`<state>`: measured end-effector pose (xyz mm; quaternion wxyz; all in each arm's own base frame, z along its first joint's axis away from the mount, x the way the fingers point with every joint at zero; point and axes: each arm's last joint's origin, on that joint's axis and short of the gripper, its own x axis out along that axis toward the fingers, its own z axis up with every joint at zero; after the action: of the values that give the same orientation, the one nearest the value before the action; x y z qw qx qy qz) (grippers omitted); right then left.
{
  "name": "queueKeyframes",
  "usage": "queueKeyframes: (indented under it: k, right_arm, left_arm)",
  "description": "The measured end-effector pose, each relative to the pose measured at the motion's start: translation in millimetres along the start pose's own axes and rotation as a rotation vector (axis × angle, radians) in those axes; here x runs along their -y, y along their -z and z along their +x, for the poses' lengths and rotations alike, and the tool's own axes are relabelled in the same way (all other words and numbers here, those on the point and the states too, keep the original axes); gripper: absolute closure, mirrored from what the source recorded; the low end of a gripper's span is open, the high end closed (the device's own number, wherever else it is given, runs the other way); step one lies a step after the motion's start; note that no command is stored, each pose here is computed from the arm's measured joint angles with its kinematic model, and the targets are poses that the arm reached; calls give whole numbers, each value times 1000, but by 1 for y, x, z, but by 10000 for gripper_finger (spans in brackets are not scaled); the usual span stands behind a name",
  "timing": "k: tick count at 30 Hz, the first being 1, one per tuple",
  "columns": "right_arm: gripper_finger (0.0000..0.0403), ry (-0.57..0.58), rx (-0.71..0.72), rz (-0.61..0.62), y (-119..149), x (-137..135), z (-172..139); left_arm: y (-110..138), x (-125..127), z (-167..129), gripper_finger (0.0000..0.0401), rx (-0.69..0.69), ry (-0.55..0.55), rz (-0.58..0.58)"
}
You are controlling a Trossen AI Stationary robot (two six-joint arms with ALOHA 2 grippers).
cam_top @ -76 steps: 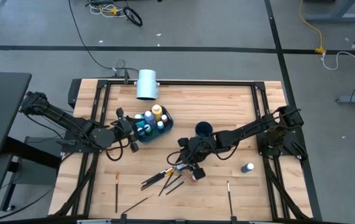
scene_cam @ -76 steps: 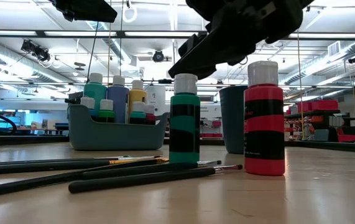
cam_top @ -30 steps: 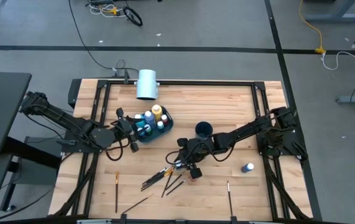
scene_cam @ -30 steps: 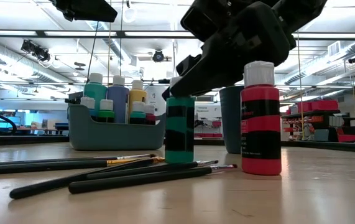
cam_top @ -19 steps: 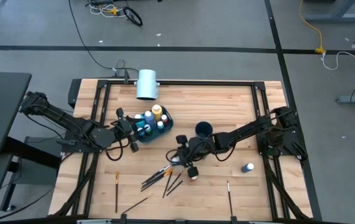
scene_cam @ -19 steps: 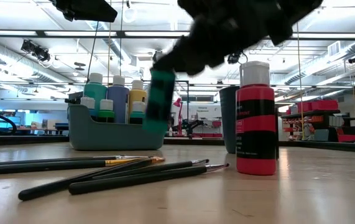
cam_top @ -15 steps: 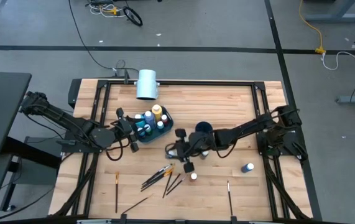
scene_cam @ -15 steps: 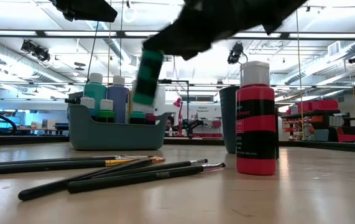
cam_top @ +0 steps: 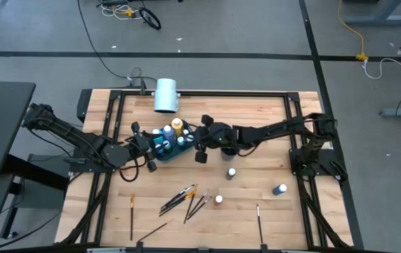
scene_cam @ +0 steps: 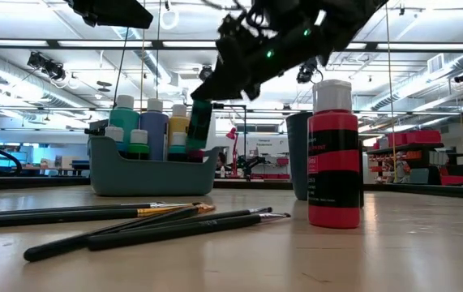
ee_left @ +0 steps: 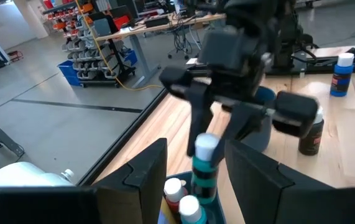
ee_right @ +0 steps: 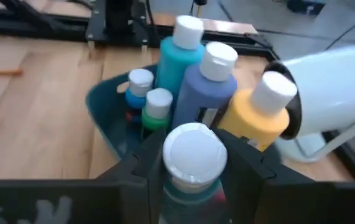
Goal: Pick & Place Paint Supplies
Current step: Put the small green paint bottle into the blue bin
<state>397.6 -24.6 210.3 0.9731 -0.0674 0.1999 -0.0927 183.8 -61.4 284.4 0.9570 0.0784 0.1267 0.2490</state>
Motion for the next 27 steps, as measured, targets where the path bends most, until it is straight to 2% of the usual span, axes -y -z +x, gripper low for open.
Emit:
queueKeyframes:
  k: [2, 15, 27]
  right_arm:
    - [285, -2, -47, 0, 7, 3, 2]
    - [278, 47, -134, 7, 41, 5, 29]
    - [243, 48, -131, 13, 43, 18, 31]
  left_arm:
    - [0, 0, 0, 230, 0, 0, 0]
    - [0, 0, 0, 230, 0, 0, -1]
    - [0, 0, 0, 230, 0, 1, -1]
